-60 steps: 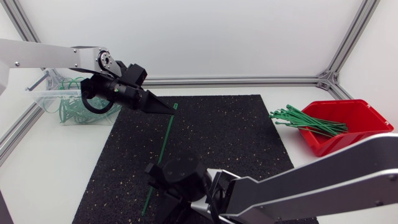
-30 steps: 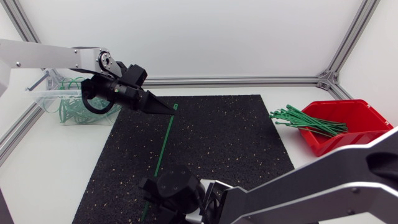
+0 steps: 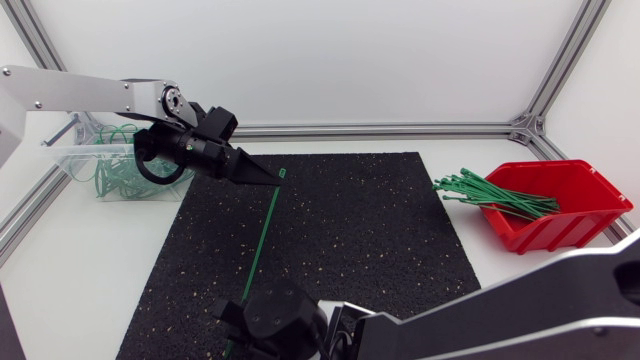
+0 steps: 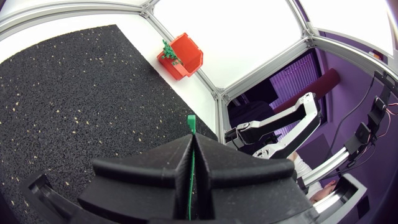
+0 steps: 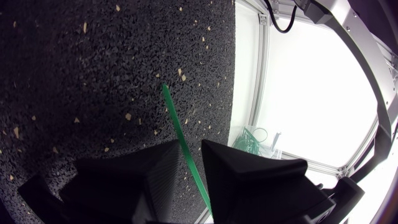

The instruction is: Take a green cable tie from the red box, thread the tail through the head to close it, then place it in the transparent bin on the left.

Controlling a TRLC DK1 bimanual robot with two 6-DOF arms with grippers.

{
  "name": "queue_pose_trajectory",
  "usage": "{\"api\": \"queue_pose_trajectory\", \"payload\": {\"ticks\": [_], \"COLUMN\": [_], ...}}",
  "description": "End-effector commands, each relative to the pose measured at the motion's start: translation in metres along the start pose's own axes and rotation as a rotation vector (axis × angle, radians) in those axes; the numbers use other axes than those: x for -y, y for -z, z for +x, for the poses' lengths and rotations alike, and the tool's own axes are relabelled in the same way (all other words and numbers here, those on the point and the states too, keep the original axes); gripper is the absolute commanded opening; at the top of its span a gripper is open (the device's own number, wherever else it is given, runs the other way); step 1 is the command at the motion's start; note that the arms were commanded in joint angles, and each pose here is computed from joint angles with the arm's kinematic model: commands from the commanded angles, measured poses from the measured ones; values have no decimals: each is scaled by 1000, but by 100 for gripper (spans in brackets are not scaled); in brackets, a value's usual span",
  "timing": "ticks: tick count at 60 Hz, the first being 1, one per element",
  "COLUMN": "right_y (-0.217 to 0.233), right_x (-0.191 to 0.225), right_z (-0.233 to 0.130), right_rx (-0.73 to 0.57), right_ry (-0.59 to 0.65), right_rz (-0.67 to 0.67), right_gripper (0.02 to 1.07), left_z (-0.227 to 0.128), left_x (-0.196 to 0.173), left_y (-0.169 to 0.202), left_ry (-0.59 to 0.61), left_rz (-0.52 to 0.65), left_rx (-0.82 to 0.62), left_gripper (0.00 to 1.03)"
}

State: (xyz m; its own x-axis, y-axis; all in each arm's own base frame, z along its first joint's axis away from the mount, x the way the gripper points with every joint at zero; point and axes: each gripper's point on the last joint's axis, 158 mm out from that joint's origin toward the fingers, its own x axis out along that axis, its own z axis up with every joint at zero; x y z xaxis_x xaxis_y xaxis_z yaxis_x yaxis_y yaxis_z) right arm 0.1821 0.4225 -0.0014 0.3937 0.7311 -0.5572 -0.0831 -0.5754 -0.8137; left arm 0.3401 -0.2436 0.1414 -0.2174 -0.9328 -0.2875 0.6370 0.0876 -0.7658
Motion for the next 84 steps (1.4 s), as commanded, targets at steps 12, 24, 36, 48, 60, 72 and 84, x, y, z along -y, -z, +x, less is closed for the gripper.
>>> {"api": "queue_pose_trajectory", "payload": {"ticks": [12,24,36,48,60,72,84], "right_y": [-5,-5,3,15,24,18,21], "right_x": [-7,10,32,44,43,57,60], "right_z": [-7,-8,-6,-5,-19,-70,-96], "right_rx": [14,23,45,93,166,275,315], "right_ry": [-7,17,-35,-194,-379,-575,-671], "right_rz": [32,101,277,593,918,1173,1368], "right_gripper": [12,8,8,8,8,8,8], "left_z": [-2,-2,-2,-5,-10,-10,-8], "left_x": [1,5,15,28,51,71,78], "left_y": [-3,-1,4,4,6,10,14], "left_ry": [8,7,7,0,-9,-8,-15], "left_rz": [15,24,48,89,138,157,198], "left_rx": [10,11,8,17,28,32,39], "left_gripper": [3,3,3,3,3,3,3]}}
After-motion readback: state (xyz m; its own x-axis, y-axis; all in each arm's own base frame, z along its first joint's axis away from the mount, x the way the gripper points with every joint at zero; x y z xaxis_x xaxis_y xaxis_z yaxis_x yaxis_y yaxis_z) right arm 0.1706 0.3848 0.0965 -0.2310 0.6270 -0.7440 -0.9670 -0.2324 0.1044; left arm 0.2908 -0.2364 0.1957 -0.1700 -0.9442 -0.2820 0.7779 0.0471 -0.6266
